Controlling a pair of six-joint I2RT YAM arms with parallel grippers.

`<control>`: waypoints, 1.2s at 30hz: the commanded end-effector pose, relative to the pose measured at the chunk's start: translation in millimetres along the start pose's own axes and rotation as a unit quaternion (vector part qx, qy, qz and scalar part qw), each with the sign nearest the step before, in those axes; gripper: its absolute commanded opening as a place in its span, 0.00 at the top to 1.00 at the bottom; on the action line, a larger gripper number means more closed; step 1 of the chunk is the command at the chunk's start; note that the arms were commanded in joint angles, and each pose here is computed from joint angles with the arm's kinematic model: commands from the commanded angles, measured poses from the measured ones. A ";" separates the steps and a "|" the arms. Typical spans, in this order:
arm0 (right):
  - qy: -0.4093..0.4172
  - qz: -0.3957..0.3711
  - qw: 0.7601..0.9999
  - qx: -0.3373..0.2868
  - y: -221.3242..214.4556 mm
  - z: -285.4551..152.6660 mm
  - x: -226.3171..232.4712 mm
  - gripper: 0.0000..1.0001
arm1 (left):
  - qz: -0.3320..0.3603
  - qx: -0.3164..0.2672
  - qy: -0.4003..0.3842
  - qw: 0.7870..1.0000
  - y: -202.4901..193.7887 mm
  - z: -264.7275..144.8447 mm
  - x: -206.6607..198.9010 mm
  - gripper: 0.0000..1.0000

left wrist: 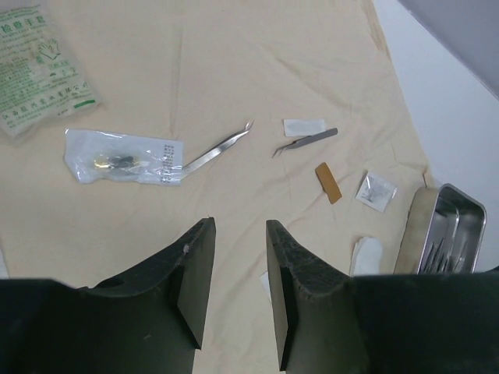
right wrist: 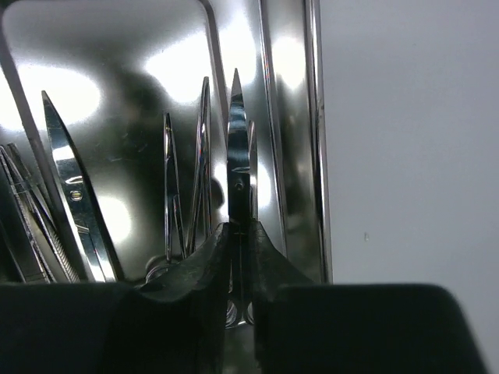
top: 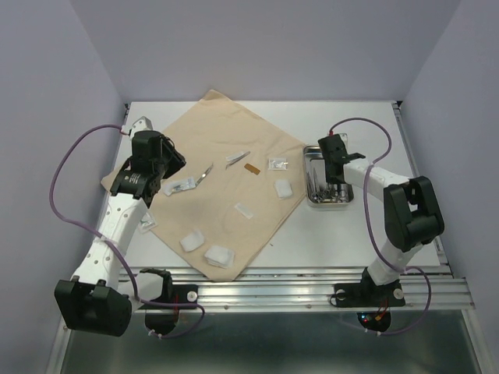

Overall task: Prepare the surgical pack
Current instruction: Place the medical item in the container, then pick up the medical item from the surgical kit.

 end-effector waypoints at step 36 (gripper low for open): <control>0.276 -0.143 0.941 -0.131 95.2 -81.4 225.9 0.39 | 0.054 -0.001 0.040 0.998 9.7 -4.7 7.7 0.57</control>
Point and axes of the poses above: each gripper's point midway between its finger pads, its own z axis out along the fingers, its own x axis along the line the jaws close on, y = z × x, the point moved 5 cm from there along -z, back along the fingers, and after that the axes turned 8 degrees about -z, right-handed, at the moved point
